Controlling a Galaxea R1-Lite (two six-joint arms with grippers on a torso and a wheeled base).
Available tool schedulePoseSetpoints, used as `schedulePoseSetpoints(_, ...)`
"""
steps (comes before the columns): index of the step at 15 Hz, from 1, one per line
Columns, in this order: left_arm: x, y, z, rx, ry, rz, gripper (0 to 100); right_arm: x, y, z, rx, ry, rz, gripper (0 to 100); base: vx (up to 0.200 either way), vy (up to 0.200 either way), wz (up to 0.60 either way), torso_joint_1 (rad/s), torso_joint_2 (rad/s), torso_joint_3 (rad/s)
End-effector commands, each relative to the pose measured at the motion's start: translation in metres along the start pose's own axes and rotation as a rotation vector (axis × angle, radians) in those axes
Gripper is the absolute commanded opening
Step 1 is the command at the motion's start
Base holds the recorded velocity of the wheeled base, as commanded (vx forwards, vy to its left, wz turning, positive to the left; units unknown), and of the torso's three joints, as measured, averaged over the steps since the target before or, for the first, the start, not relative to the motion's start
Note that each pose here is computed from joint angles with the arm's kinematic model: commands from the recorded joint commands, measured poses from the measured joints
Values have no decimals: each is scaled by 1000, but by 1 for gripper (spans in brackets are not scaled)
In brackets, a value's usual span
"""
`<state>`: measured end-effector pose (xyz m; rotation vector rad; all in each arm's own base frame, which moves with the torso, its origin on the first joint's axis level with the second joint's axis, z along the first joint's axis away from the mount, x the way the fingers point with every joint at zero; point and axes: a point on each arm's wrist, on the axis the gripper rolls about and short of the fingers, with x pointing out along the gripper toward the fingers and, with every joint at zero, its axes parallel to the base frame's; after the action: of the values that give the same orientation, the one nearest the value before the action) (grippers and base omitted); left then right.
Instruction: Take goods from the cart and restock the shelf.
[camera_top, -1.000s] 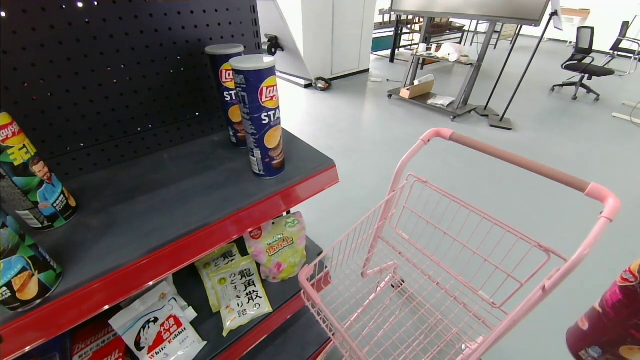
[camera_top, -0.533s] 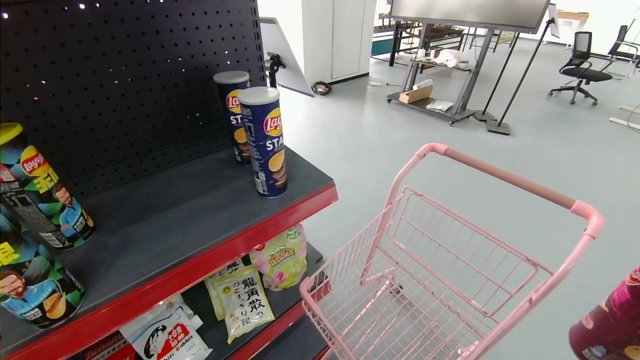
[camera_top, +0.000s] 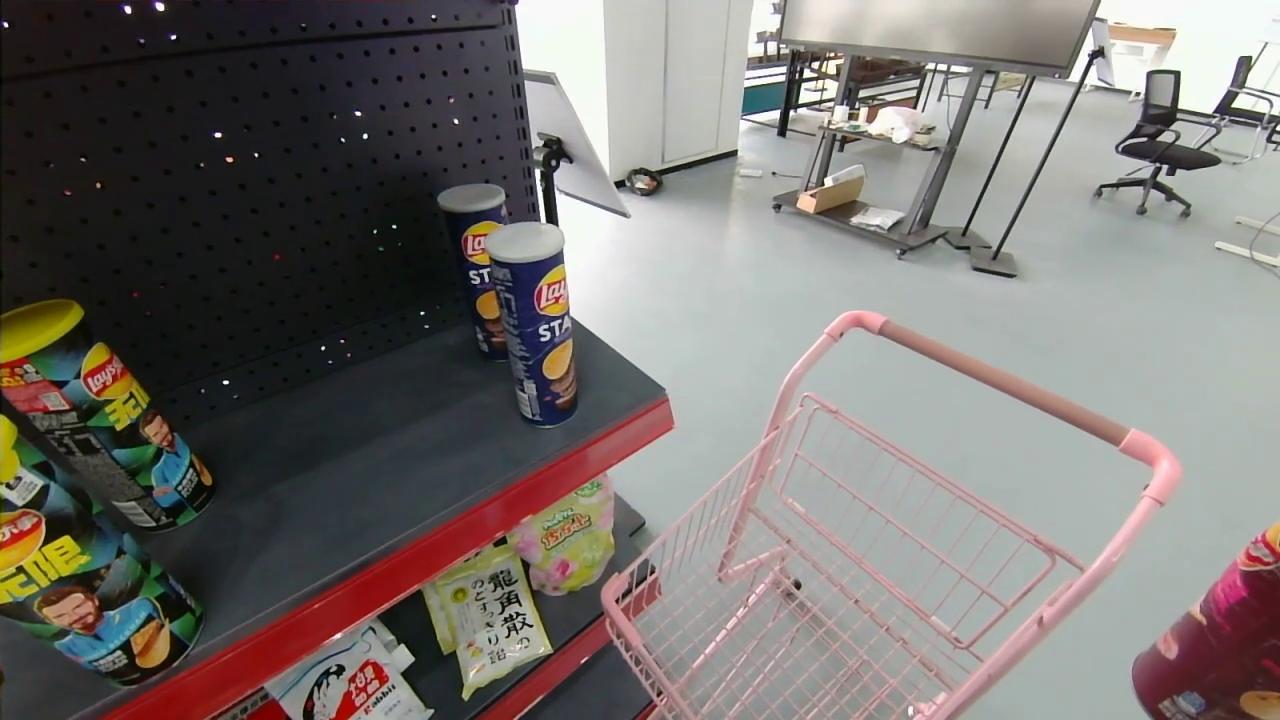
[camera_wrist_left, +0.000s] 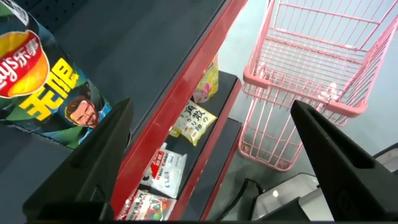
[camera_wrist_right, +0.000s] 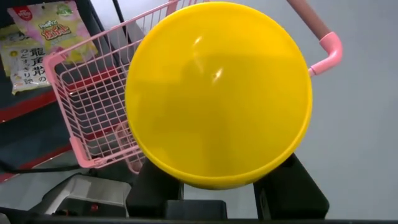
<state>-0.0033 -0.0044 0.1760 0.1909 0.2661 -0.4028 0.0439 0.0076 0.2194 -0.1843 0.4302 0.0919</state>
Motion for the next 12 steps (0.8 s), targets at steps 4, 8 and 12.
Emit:
schedulePoseSetpoints(4, -7, -1, 3, 1, -6, 9, 100, 8, 2, -2, 9, 39, 5, 0, 0, 0, 0, 32, -80, -43)
schedulePoseSetpoints(8, -45, -13, -20, -9, 49, 57, 100, 10, 2, -6, 10, 42, 3, 0, 0, 0, 0, 2, 2, -18)
schedulePoseSetpoints(12, -48, -14, -37, 3, 71, 188, 100, 12, 3, -8, 16, 58, 4, 0, 0, 0, 0, 0, 0, 0)
